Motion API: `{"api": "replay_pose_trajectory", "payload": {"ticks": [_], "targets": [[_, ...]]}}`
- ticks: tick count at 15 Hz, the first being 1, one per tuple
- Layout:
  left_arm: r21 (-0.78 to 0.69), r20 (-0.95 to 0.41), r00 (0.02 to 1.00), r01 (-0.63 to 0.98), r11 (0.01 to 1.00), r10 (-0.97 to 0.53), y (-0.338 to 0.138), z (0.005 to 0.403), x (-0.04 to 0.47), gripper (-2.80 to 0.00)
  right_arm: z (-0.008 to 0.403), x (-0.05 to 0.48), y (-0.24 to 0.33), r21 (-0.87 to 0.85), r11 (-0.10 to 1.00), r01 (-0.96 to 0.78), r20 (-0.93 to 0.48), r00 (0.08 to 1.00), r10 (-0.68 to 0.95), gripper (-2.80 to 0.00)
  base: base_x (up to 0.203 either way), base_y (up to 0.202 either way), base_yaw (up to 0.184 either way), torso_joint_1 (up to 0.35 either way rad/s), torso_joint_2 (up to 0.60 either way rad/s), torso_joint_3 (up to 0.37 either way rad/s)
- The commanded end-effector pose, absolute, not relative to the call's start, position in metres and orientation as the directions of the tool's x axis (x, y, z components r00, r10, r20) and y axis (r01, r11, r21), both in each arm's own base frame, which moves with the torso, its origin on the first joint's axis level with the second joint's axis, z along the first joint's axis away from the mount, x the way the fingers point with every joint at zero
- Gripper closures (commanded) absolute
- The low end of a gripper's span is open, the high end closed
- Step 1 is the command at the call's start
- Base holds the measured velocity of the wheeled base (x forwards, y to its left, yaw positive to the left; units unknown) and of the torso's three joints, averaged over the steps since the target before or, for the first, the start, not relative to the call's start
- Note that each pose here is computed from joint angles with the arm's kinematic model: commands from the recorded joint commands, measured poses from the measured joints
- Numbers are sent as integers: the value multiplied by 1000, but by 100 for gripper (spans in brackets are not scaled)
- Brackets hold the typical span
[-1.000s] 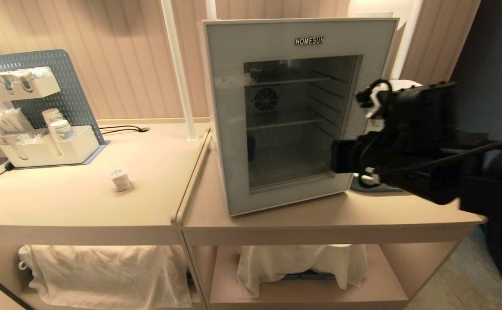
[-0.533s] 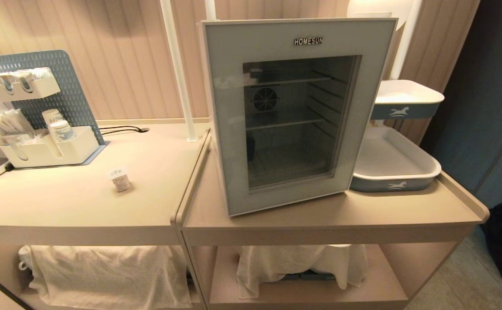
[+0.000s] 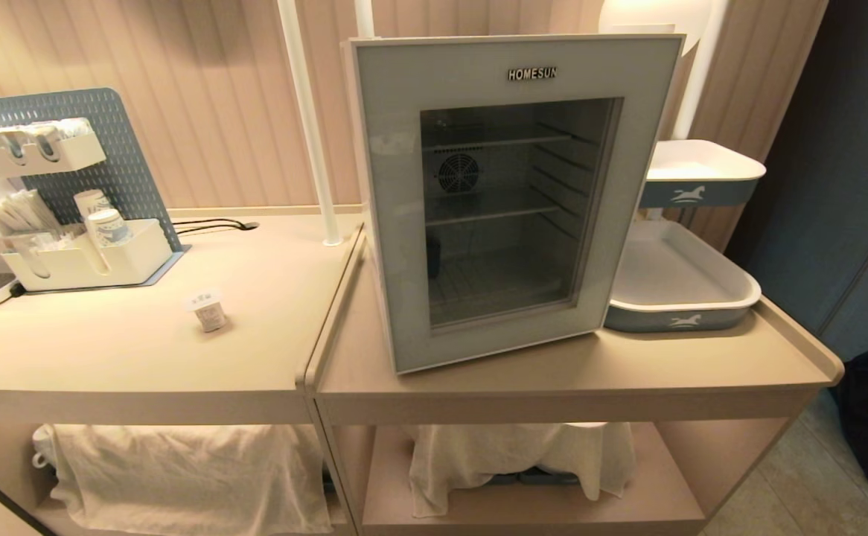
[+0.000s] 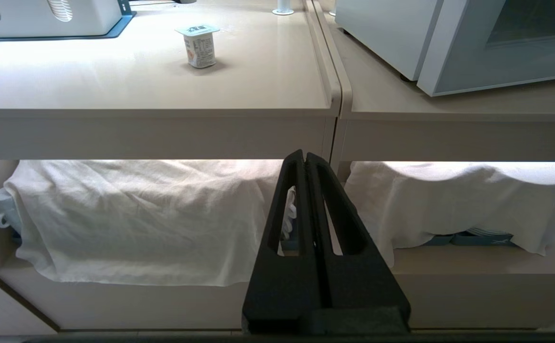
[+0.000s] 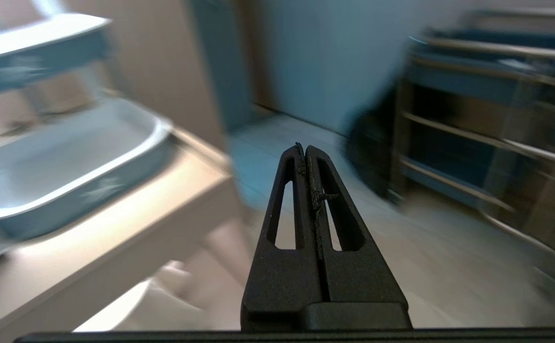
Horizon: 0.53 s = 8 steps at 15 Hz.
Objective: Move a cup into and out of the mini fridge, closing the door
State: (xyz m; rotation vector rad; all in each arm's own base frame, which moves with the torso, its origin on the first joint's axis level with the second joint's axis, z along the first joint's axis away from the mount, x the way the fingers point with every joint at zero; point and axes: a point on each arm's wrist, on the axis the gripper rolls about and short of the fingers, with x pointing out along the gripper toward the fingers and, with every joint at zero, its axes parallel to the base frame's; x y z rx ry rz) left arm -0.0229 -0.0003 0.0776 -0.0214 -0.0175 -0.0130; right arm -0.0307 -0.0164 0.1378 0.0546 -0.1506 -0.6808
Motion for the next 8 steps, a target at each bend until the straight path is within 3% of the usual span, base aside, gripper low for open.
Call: {"api": "replay_pose_trajectory", "payload": {"ticks": [1, 3, 5, 8], "targets": [[-21, 18, 1000, 14, 1000, -14, 0, 78, -23, 0, 105, -31, -8, 13, 958, 286, 203, 937, -283, 0, 0, 0, 0, 0, 0, 0], [-21, 18, 1000, 13, 1000, -12, 0, 78, -23, 0, 91, -26, 0, -118, 993, 1, 114, 993, 12, 0, 0, 0, 0, 0, 0, 0], [-21, 18, 1000, 13, 1000, -12, 0, 78, -23, 0, 79, -25, 0, -180, 983, -35, -17, 999, 32, 0, 0, 0, 0, 0, 0, 0], [-18, 18, 1000, 13, 1000, -12, 0, 78, -23, 0, 79, -25, 0, -211, 976, -52, -61, 997, 40, 0, 0, 0, 0, 0, 0, 0]]}}
